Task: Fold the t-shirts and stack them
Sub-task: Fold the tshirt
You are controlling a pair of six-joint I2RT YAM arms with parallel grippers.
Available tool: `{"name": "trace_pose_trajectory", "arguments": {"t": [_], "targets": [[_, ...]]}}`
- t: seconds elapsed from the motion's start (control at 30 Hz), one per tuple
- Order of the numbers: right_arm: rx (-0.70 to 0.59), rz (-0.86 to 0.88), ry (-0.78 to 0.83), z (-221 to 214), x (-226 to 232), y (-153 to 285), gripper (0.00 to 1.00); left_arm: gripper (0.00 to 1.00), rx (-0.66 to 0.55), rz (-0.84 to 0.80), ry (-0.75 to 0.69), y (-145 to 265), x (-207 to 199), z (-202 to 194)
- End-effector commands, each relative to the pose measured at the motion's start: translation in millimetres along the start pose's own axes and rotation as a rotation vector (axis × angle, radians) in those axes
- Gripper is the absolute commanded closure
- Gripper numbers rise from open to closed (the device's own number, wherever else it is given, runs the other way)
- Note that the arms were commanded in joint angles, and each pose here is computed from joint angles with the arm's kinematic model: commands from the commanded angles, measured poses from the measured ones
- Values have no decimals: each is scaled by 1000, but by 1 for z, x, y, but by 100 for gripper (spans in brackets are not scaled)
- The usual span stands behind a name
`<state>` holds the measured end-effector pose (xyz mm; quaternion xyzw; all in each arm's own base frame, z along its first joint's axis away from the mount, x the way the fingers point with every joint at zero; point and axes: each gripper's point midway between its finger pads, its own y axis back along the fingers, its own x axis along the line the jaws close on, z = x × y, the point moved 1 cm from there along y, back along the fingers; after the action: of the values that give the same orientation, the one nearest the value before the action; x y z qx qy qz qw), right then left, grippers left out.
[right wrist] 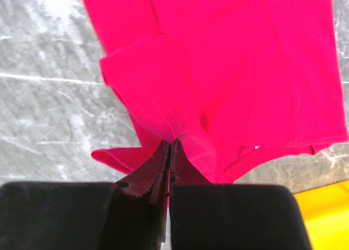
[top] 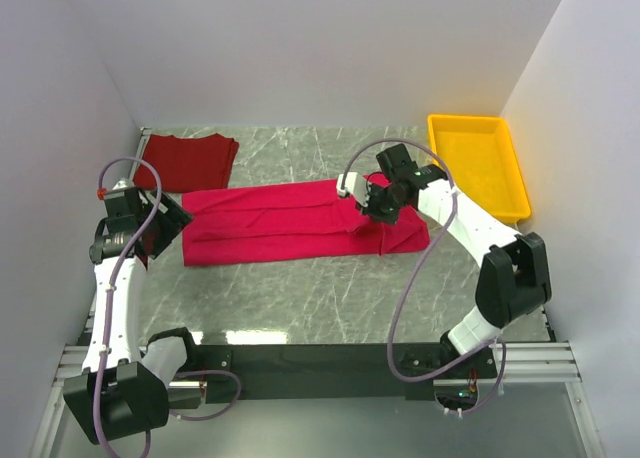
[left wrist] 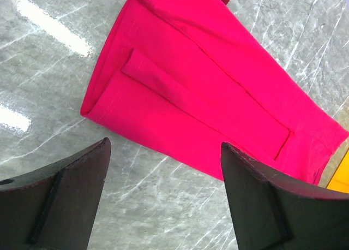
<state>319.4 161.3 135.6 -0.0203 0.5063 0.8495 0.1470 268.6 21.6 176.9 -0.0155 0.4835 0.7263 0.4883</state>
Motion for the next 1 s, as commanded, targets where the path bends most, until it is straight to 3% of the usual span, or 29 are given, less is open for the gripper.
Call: {"name": "trace_pose_trajectory", "arguments": {"t": [0.0, 0.43, 0.5, 0.53, 0.57, 0.67, 0.73, 0.83, 0.97], "targets": [[33, -19, -25, -2, -16, -7, 100, 13, -32, -26, -15, 6, -4, 5], [40, -269, -143, 15, -116, -35, 100, 14, -16, -36, -12, 5, -5, 2], [67, -302, -165, 11, -129, -42, 92, 14, -15, -37, -10, 4, -4, 2], [76, -316, -175, 10, -134, -44, 83, 14, -7, -37, -8, 3, -4, 0], [99, -332, -199, 5, -138, -48, 67, 14, -7, -40, -7, 3, -4, 0], [99, -383, -271, -1, -148, -45, 51, 14, 1, -38, -7, 1, -4, -2], [63, -412, -308, 0, -154, -33, 45, 14, 3, -39, -9, 0, -3, -3], [26, -380, -364, -4, -145, -19, 44, 14, 4, -40, -10, -1, -3, -3], [-66, -174, -344, 1, -100, -9, 46, 14, 11, -42, -20, -2, -3, -3]]}}
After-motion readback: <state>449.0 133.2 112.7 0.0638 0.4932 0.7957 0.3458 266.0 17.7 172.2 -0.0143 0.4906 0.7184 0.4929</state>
